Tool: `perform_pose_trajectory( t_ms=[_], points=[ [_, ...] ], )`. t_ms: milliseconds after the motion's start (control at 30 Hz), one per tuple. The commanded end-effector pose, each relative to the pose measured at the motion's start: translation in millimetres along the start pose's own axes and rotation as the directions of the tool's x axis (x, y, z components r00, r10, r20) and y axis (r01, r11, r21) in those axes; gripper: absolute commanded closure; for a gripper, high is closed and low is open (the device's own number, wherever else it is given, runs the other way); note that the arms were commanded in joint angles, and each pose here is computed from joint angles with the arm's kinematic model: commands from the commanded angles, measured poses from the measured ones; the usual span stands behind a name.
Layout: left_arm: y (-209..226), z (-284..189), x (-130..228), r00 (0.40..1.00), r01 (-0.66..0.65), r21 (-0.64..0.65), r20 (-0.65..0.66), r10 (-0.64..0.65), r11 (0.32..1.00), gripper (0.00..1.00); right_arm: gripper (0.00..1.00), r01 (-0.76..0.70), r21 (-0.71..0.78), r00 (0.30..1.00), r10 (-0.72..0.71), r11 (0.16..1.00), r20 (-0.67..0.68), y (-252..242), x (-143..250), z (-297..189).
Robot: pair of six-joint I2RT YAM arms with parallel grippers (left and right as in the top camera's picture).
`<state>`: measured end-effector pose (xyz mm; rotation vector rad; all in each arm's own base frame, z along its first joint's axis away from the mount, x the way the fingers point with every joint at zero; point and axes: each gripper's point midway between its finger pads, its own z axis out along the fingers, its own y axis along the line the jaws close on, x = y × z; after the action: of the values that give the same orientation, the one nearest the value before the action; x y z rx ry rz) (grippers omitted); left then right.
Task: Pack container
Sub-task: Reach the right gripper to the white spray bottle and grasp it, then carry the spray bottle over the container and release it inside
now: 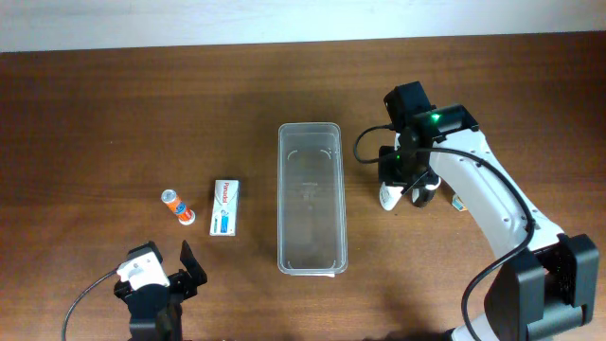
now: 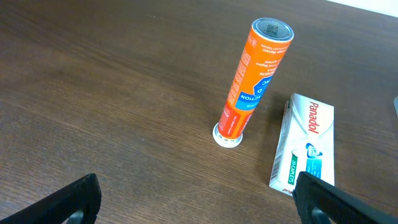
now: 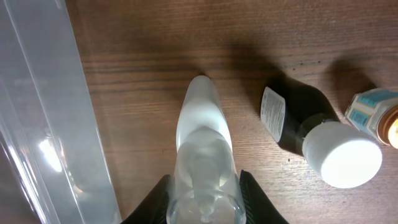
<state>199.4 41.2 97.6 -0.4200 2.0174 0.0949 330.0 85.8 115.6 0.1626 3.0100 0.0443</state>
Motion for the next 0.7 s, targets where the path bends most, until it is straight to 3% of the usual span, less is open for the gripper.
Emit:
perform_pose_trajectory(
  t_ms=[0, 67, 300, 533, 667],
  points=[
    [0.9, 0.2, -0.6, 1.000, 0.007, -0.002, 0.008, -0.007, 1.000, 0.01, 0.79, -0.004, 0.016, 1.000, 0.003, 1.000, 0.030, 0.4, -6.1, -7.2],
    [0.9, 0.2, -0.6, 1.000, 0.007, -0.002, 0.008, -0.007, 1.000, 0.01, 0.85, -0.001, 0.004, 0.999, 0.000, 1.000, 0.054, 2.9, -12.0, -17.8],
    [0.9, 0.2, -0.6, 1.000, 0.007, -0.002, 0.008, -0.007, 1.000, 0.00, 0.89, 0.028, -0.049, 0.984, -0.018, 0.998, 0.179, 18.3, -28.5, -82.8],
    [0.9, 0.2, -0.6, 1.000, 0.007, -0.002, 0.008, -0.007, 1.000, 0.00, 0.89, 0.182, -0.120, 0.938, -0.135, 0.976, 0.320, 73.7, -20.6, -147.6],
    [0.8, 0.2, -0.7, 1.000, 0.007, -0.002, 0.008, -0.007, 1.000, 0.01, 0.89, 0.273, -0.107, 0.895, -0.212, 0.956, 0.393, 108.5, -13.9, -159.4]
  ],
)
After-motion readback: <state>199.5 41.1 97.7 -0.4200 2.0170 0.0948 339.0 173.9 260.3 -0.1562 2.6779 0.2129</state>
